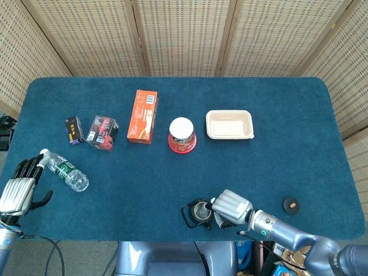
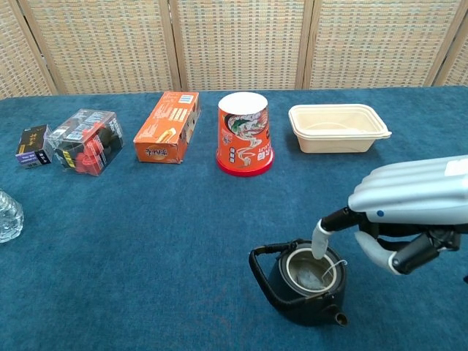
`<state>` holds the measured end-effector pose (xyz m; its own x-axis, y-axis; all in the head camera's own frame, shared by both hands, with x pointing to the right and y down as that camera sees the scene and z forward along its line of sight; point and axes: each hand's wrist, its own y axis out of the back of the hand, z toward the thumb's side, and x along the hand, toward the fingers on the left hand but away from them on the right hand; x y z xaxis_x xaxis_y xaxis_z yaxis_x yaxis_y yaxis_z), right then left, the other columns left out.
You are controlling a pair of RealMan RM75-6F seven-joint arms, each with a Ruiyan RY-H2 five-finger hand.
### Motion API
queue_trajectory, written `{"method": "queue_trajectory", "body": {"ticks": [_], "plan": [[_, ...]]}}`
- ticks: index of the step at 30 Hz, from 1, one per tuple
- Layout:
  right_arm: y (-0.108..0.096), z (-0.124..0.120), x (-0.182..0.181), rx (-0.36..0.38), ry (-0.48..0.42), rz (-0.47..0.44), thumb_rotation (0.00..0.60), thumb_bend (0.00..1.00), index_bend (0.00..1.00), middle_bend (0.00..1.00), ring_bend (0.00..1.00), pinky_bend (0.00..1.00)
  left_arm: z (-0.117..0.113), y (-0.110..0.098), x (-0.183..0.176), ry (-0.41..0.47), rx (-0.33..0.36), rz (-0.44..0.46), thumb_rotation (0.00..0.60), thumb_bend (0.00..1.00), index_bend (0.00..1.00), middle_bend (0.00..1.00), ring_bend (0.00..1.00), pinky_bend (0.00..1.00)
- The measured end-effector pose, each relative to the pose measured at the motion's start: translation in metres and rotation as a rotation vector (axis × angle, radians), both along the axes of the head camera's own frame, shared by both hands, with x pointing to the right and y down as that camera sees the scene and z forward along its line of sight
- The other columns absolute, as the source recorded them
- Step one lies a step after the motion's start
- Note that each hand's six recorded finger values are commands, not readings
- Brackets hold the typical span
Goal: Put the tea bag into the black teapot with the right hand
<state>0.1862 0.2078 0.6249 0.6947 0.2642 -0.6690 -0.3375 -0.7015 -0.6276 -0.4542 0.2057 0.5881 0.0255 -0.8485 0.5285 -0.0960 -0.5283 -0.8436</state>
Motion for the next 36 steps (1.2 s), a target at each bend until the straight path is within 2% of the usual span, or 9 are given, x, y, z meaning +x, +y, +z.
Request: {"method": "queue_trajectory", "body": {"ticks": [8, 15, 19, 20, 25, 29, 36], "plan": [[-0.013, -0.015, 0.003, 0.037, -0.061, 0.072, 0.208, 0.98, 0.32, 0.88, 0.90, 0.96, 0.000, 0.000, 0.000, 0.001, 0.001, -0.002, 0.600, 0.38, 0.00, 0.00, 0.00, 0.00], [-0.030, -0.029, 0.013, 0.099, -0.126, 0.176, 0.178, 0.82, 0.32, 0.74, 0.78, 0.93, -0.001, 0.000, 0.001, 0.002, 0.002, -0.001, 0.600, 0.38, 0.00, 0.00, 0.00, 0.00], [-0.041, -0.037, 0.028, 0.158, -0.167, 0.280, 0.181, 0.72, 0.32, 0.68, 0.72, 0.90, -0.001, -0.001, 0.001, 0.002, 0.002, -0.001, 0.600, 0.38, 0.00, 0.00, 0.00, 0.00], [-0.044, -0.039, 0.032, 0.170, -0.173, 0.302, 0.182, 0.67, 0.32, 0.66, 0.70, 0.88, -0.001, -0.001, 0.002, 0.003, 0.002, -0.001, 0.600, 0.38, 0.00, 0.00, 0.00, 0.00], [-0.056, -0.043, 0.054, 0.268, -0.179, 0.419, 0.180, 0.53, 0.32, 0.60, 0.65, 0.84, -0.001, -0.002, 0.004, 0.006, 0.004, 0.000, 0.600, 0.38, 0.00, 0.00, 0.00, 0.00], [-0.061, -0.043, 0.068, 0.339, -0.158, 0.498, 0.177, 0.50, 0.29, 0.53, 0.58, 0.77, 0.000, -0.003, 0.003, 0.006, 0.001, -0.003, 0.600, 0.38, 0.00, 0.00, 0.00, 0.00], [-0.065, -0.044, 0.085, 0.449, -0.111, 0.570, 0.176, 0.46, 0.25, 0.38, 0.43, 0.60, 0.000, -0.003, 0.004, 0.014, 0.011, -0.003, 0.600, 0.38, 0.00, 0.00, 0.00, 0.00]]}}
